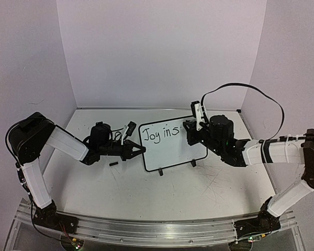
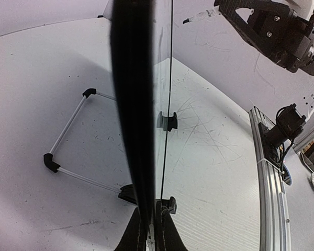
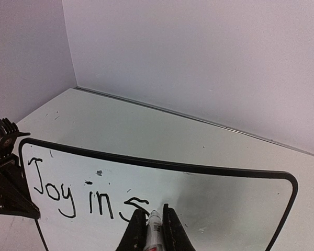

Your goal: Write a sentence on the whiteboard

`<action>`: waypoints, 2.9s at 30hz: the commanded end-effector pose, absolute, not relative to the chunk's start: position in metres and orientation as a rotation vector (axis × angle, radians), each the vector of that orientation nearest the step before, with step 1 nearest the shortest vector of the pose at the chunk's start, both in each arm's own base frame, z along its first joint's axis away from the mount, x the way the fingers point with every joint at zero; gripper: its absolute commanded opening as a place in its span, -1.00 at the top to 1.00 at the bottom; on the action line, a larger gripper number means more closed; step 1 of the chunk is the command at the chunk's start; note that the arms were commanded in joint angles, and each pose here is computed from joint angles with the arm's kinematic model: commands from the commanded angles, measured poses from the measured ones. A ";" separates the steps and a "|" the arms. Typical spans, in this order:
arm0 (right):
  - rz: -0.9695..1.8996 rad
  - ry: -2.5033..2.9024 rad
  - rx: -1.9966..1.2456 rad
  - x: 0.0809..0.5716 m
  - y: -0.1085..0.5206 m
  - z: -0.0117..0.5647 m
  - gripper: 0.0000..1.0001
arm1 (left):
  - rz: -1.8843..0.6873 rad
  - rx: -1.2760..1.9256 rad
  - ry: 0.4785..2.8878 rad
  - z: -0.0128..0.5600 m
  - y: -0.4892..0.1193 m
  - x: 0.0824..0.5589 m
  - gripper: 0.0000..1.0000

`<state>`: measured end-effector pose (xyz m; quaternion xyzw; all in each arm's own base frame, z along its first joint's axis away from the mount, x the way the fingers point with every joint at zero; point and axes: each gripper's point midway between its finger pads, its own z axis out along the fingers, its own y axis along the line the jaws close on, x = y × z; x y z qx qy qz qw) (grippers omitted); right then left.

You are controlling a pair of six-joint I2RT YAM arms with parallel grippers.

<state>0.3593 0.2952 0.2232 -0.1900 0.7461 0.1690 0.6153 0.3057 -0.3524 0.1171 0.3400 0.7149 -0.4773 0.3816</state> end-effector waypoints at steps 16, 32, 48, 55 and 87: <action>0.358 1.676 -0.394 0.377 0.298 0.239 1.00 | -1.131 0.877 1.828 0.118 -0.349 0.315 1.00; 0.340 1.705 -0.389 0.378 0.295 0.227 1.00 | -1.128 0.877 1.827 0.119 -0.348 0.315 1.00; 0.369 1.769 -0.386 0.370 0.293 0.202 1.00 | -1.129 0.878 1.826 0.119 -0.348 0.315 1.00; 0.369 1.743 -0.378 0.374 0.295 0.213 1.00 | -1.129 0.876 1.829 0.119 -0.348 0.315 1.00; 0.335 1.777 -0.344 0.373 0.284 0.203 1.00 | -1.131 0.879 1.831 0.118 -0.349 0.315 1.00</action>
